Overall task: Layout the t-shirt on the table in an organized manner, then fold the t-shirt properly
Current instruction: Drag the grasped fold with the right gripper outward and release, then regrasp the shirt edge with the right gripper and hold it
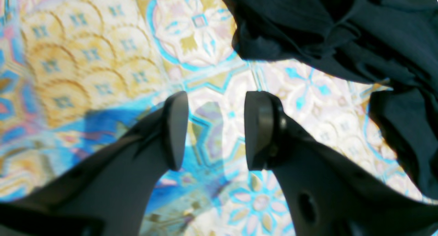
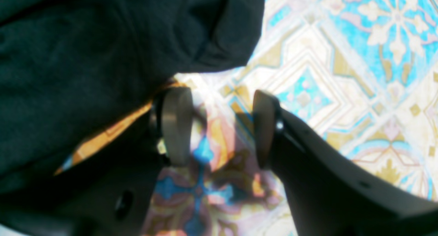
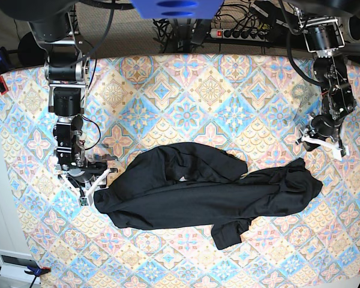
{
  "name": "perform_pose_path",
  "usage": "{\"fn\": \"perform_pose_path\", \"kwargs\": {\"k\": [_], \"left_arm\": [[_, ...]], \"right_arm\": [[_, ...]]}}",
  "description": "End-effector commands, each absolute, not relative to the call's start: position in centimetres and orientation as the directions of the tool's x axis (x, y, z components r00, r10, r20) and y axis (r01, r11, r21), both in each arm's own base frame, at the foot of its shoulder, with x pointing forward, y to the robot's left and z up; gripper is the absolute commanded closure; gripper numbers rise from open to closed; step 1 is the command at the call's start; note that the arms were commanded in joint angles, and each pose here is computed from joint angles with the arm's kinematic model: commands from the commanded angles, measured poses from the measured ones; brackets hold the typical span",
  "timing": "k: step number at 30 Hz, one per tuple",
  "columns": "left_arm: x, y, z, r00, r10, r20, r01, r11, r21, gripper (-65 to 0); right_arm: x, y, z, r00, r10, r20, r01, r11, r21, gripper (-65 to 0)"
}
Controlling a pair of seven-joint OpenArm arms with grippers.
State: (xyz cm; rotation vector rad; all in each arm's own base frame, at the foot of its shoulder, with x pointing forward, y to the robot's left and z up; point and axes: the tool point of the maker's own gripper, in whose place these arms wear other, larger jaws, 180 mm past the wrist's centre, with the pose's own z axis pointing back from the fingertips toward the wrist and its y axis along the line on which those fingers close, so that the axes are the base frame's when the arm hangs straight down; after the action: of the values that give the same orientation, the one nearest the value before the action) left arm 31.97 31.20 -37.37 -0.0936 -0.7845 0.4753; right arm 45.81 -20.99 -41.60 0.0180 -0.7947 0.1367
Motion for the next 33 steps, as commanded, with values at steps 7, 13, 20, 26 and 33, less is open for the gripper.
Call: {"fn": "perform_pose_path", "kwargs": {"k": [7, 13, 20, 26, 33], "left_arm": [[32.9, 31.9, -35.7, 0.573, 0.429, 0.699, -0.366, 0.896, -0.25, -26.2], [33.0, 31.9, -35.6, 0.57, 0.429, 0.701, -0.365, 0.896, -0.251, -26.2], [33.0, 31.9, -35.6, 0.569, 0.429, 0.702, -0.365, 0.896, -0.251, -26.2], [33.2, 31.9, -35.5, 0.567, 0.429, 0.703, -0.365, 0.896, -0.252, -26.2], [33.2, 31.9, -35.5, 0.566, 0.429, 0.704, -0.364, 0.896, -0.253, -26.2]], "right_arm": [[48.1, -18.7, -38.8, 0.621, 0.108, 0.776, -0.153, 0.988, -0.015, -27.7], [49.1, -15.0, -36.6, 0.556, 0.201, 0.807, -0.254, 0.965, -0.065, -27.7], [48.9, -13.7, -37.2, 0.562, 0.207, 0.801, -0.276, 0.96, -0.055, -27.7], [48.7, -14.0, -37.7, 0.575, 0.199, 0.793, -0.267, 0.962, -0.047, -27.7], [47.3, -13.9, -39.1, 0.594, 0.197, 0.78, -0.268, 0.963, -0.039, -27.7]]}}
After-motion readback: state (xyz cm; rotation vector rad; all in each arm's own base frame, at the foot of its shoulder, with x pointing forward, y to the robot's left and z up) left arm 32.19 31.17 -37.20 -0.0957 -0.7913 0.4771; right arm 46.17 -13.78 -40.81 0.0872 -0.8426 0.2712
